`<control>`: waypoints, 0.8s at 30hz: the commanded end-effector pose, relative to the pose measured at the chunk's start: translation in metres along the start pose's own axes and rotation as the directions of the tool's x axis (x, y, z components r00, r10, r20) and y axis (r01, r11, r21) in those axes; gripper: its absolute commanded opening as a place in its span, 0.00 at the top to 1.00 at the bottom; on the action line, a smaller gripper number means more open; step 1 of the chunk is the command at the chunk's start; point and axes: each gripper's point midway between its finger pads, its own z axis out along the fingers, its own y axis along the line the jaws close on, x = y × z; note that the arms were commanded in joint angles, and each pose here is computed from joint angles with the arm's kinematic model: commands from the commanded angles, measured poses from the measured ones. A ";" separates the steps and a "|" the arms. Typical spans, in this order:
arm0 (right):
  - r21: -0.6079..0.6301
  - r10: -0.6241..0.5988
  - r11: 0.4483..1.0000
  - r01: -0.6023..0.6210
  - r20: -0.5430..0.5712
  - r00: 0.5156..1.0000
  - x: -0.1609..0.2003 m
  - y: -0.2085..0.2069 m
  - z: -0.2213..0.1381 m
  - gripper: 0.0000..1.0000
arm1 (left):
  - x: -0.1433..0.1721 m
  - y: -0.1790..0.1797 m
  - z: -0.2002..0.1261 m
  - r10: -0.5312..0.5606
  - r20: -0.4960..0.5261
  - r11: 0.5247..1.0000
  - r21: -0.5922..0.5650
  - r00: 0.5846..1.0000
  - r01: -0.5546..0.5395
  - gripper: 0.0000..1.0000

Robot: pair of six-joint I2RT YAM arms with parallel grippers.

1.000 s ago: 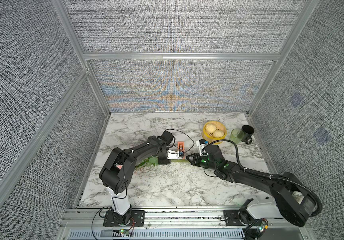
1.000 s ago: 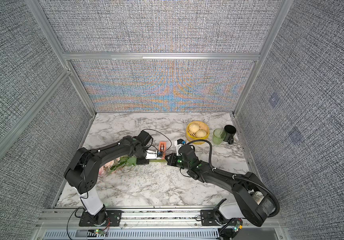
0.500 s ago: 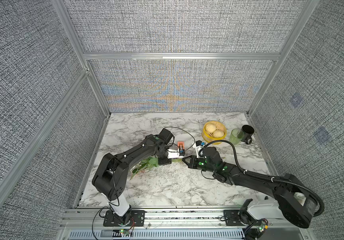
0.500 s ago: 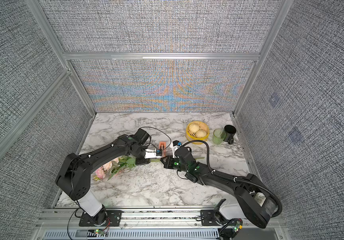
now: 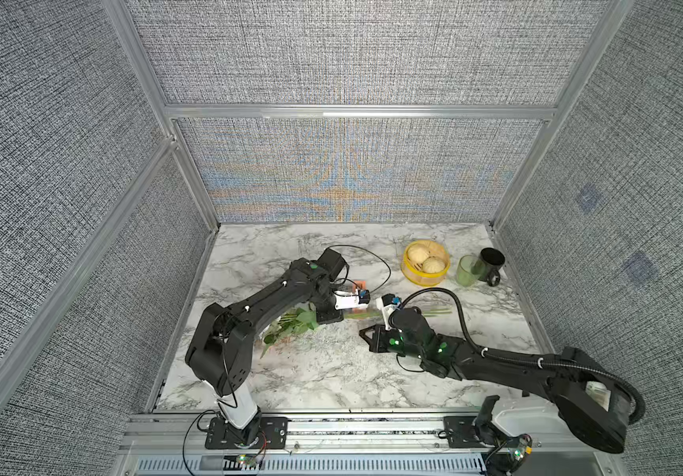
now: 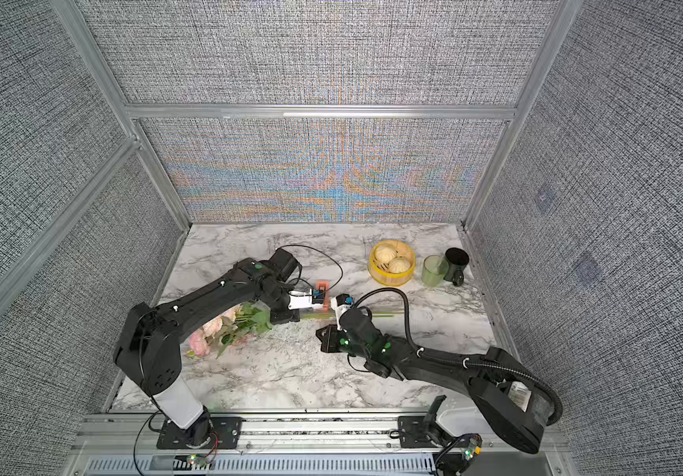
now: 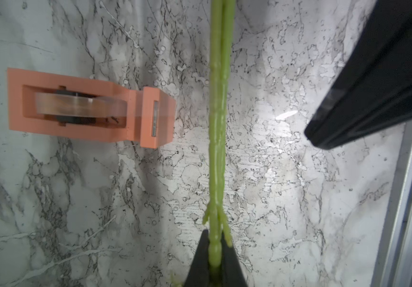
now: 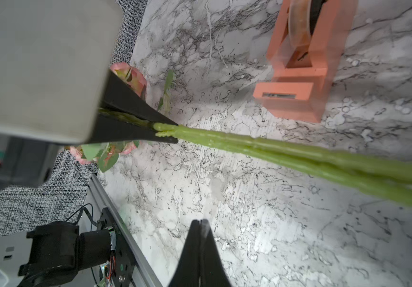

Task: Wrap bouquets with tape
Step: Stick the tape to the bouquet.

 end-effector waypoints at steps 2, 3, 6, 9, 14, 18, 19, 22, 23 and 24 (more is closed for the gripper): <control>0.036 -0.027 0.999 0.028 -0.024 0.999 0.016 -0.011 0.004 1.00 | -0.007 0.001 -0.009 -0.011 0.032 1.000 -0.014 0.999 0.011 1.00; 0.043 -0.035 0.998 0.037 -0.027 0.999 0.019 -0.014 0.006 1.00 | -0.008 0.000 -0.009 -0.010 0.035 1.000 -0.009 0.999 0.010 1.00; 0.052 -0.079 0.995 0.080 -0.021 0.997 0.020 -0.019 0.011 1.00 | -0.009 -0.003 -0.008 -0.005 0.046 1.000 0.013 0.999 0.005 1.00; 0.056 -0.132 0.990 0.133 -0.025 0.991 0.015 -0.014 0.013 1.00 | -0.009 -0.004 -0.005 -0.014 0.044 1.000 0.028 0.999 0.013 1.00; 0.080 -0.182 0.979 0.186 -0.054 0.982 0.016 -0.014 0.000 0.78 | -0.008 -0.002 -0.001 -0.047 0.041 0.999 0.020 0.998 0.046 1.00; 0.080 -0.185 0.977 0.197 -0.130 0.974 0.042 -0.022 -0.015 0.68 | -0.010 -0.001 -0.001 -0.066 0.044 0.998 0.025 0.997 0.065 1.00; 0.086 -0.200 0.973 0.215 -0.155 0.968 0.048 -0.024 -0.019 0.65 | -0.011 -0.001 -0.001 -0.068 0.045 0.997 0.026 0.997 0.067 1.00; 0.099 -0.267 0.950 0.295 -0.222 0.938 0.062 -0.030 -0.036 0.57 | -0.012 -0.001 -0.001 -0.064 0.054 0.998 0.026 0.996 0.063 1.00; 0.098 -0.290 0.942 0.321 -0.240 0.926 0.064 -0.030 -0.042 0.54 | -0.012 0.000 -0.001 -0.064 0.054 0.998 0.025 0.996 0.063 1.00; 0.089 -0.313 0.934 0.346 -0.261 0.913 0.066 -0.030 -0.048 0.53 | -0.013 0.000 -0.002 -0.064 0.054 0.998 0.024 0.996 0.062 1.00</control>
